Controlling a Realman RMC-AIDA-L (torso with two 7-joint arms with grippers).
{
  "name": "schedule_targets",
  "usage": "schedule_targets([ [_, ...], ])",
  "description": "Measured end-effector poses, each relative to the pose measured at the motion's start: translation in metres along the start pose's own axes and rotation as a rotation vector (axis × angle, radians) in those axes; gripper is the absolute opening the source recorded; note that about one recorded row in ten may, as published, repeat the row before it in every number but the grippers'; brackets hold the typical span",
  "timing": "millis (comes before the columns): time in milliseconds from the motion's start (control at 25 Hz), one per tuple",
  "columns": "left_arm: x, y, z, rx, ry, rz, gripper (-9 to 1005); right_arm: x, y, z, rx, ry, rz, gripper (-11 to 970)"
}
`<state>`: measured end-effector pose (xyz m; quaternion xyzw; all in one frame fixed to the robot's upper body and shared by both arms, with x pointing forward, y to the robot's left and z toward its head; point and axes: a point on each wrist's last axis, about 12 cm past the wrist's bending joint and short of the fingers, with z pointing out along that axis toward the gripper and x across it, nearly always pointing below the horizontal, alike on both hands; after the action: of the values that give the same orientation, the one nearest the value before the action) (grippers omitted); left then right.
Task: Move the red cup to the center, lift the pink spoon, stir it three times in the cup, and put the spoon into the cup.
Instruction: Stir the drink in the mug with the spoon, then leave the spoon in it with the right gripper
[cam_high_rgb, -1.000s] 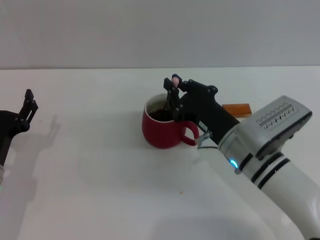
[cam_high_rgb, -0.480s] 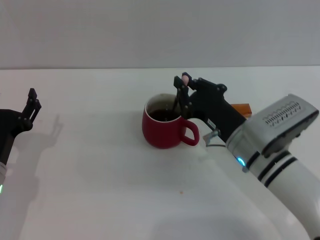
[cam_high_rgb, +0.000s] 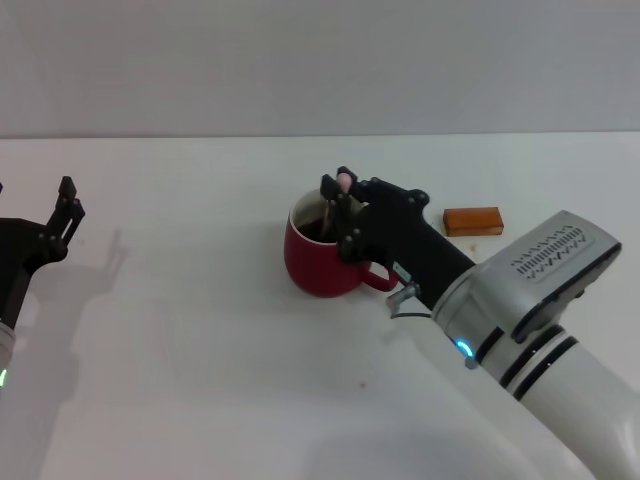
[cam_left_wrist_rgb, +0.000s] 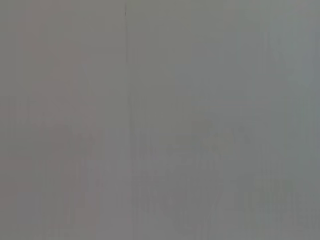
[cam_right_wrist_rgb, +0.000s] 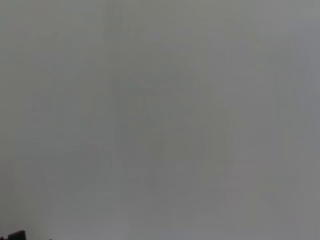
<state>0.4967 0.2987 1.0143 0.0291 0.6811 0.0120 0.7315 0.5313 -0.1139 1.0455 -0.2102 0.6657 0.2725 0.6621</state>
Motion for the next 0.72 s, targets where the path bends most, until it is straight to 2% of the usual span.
schedule_targets([
  [160,0.000,0.000,0.000,0.001,0.000,0.000,847,-0.002,0.000,0.005,-0.005,0.002,-0.007,137],
  [440,0.000,-0.001,0.000,0.003,0.000,0.000,847,-0.007,-0.021,0.013,0.049,0.011,-0.047,138],
  [600,0.000,-0.002,0.000,0.006,0.000,-0.001,847,-0.005,-0.022,0.009,0.056,0.013,-0.045,138],
  [720,0.000,-0.003,0.000,0.014,0.001,0.000,847,-0.001,-0.017,0.004,0.048,0.021,-0.031,138],
])
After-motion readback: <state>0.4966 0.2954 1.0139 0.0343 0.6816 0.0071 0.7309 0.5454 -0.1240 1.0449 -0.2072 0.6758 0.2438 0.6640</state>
